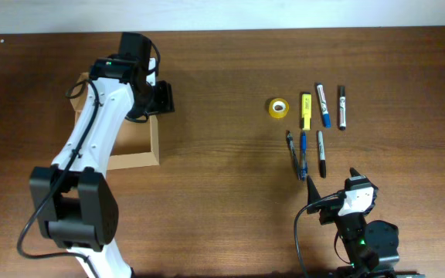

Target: Pack container

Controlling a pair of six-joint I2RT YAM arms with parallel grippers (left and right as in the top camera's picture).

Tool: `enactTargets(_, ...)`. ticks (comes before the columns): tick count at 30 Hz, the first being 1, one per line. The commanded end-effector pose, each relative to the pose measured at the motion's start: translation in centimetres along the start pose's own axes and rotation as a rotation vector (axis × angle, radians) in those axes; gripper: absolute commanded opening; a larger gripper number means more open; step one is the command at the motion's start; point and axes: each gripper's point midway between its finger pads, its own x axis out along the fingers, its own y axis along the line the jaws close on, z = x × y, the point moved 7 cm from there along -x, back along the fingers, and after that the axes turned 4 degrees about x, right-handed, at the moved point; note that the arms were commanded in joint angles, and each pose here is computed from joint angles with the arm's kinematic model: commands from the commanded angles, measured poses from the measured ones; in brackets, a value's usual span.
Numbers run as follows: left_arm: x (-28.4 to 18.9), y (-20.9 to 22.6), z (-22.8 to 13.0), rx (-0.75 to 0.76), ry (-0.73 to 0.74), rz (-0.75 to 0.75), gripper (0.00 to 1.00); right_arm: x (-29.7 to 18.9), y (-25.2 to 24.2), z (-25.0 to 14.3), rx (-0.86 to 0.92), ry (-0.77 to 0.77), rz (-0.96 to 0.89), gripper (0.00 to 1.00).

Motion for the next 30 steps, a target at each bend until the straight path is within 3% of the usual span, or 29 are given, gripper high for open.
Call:
enactTargets(1, 0.5, 1.0, 0.4, -0.053, -0.008, 0.107, 0.65, 0.0, -0.2, -0.2, 0.007, 0.001, -0.016, 0.99)
enactTargets(12, 3.1, 1.3, -0.1, -0.065, 0.058, 0.133, 0.67, 0.0, -0.2, -0.2, 0.007, 0.001, -0.016, 0.99)
enactTargets(17, 6.0, 1.3, -0.7, -0.067, 0.135, 0.128, 0.50, 0.0, -0.2, -0.2, 0.007, 0.001, -0.016, 0.99)
enactTargets(19, 6.9, 1.4, -0.9, -0.067, 0.155, 0.132, 0.35, 0.0, -0.2, -0.2, 0.007, 0.001, -0.016, 0.99)
enactTargets(21, 7.4, 1.5, -1.0, -0.067, 0.168, 0.136, 0.08, 0.0, -0.2, -0.2, 0.007, 0.001, -0.016, 0.99)
enactTargets(22, 7.5, 1.5, -1.1, -0.067, 0.171, 0.136, 0.00, 0.0, -0.2, -0.2, 0.007, 0.001, -0.016, 0.99)
enactTargets(30, 5.7, -0.3, 0.0, -0.035, 0.136, 0.122, 0.01, 0.0, -0.2, -0.2, 0.007, 0.001, -0.016, 0.99)
